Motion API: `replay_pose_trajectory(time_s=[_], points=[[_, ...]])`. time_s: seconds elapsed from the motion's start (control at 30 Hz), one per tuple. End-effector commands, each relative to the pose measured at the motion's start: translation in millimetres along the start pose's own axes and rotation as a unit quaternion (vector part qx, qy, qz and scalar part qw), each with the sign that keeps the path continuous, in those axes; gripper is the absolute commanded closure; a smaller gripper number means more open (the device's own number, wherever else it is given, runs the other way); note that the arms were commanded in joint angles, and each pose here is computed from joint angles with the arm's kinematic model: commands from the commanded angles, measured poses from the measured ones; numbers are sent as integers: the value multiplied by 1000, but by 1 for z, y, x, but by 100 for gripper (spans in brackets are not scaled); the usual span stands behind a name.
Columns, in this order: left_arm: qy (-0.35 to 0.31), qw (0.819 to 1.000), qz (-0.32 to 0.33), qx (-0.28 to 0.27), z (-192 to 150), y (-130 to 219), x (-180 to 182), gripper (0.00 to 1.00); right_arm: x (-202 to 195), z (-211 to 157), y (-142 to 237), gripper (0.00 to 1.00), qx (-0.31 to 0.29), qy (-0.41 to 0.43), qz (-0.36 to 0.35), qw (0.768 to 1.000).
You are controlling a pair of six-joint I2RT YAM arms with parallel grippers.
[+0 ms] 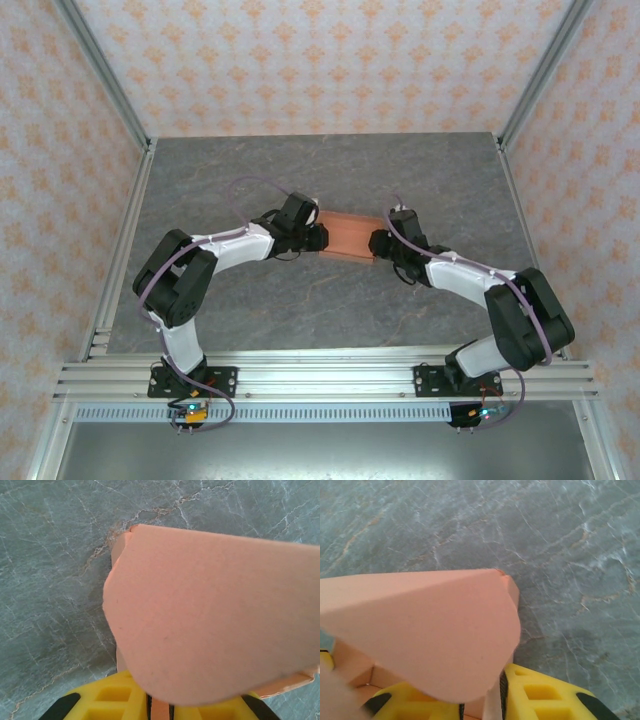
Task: Fold the paper box
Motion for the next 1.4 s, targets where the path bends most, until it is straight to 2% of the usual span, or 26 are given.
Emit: replay_pose_trajectory(time_s=[0.0, 0.17, 0.23, 0.3, 0.37, 0.43, 0.57, 0.63, 0.73, 0.83, 0.93, 1.0, 1.13, 1.2, 1.27, 1.37], points=[[-7, 1000, -17, -17, 6, 11, -10, 81, 4, 10, 5, 73, -24, -24, 4, 999], [-8, 999, -27, -16, 8, 9, -14, 81, 5, 10, 2, 71, -25, -30, 8, 999], [-3, 999, -33, -18, 10, 11, -16, 81, 8, 13, 5, 68, -21, -25, 8, 999], [-3, 999, -38, -16, 11, 13, -19, 80, 13, 18, 13, 60, -29, -22, 18, 999], [-9, 999, -35, -19, 12, 17, -19, 80, 14, 24, 22, 47, -43, -31, 24, 998], [-8, 999, -31, -23, 13, 19, -18, 78, 21, 30, 32, 43, -46, -8, 39, 998], [1, 998, -53, -20, 15, 25, -27, 65, 24, 38, 49, 32, -62, 15, 65, 996], [6, 998, -61, -24, 16, 34, -30, 59, 23, 43, 58, 31, -64, 10, 75, 995], [16, 998, -60, -24, 14, 51, -31, 51, 20, 49, 79, 30, -79, -27, 91, 992], [23, 998, -60, -25, 9, 66, -29, 45, 10, 56, 100, 25, -104, -92, 75, 987], [54, 997, -53, -33, 9, 78, -24, 40, -19, 69, 112, 12, -118, -199, -4, 973], [82, 994, -49, -47, 17, 88, -19, 31, -30, 80, 109, 11, -98, -252, -26, 962], [154, 983, -9, -100, 50, 107, 10, 13, -25, 103, 84, 7, -17, -321, 9, 947], [189, 975, -5, -115, 68, 106, 21, 7, -17, 110, 66, 6, 34, -339, 25, 940], [221, 969, -28, -104, 82, 96, 21, 6, -8, 112, 50, 6, 89, -354, 37, 930], [259, 961, -61, -73, 90, 76, 8, 13, 6, 106, 29, 8, 163, -379, 66, 909]])
Point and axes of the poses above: each hand's point on the last joint's axis, 136 mm out from that joint toward the fingers, its own y axis back along the fingers, its own x axis along the line the jaws close on, z = x × y, the point moved 4 cm from there along y, back along the fingers
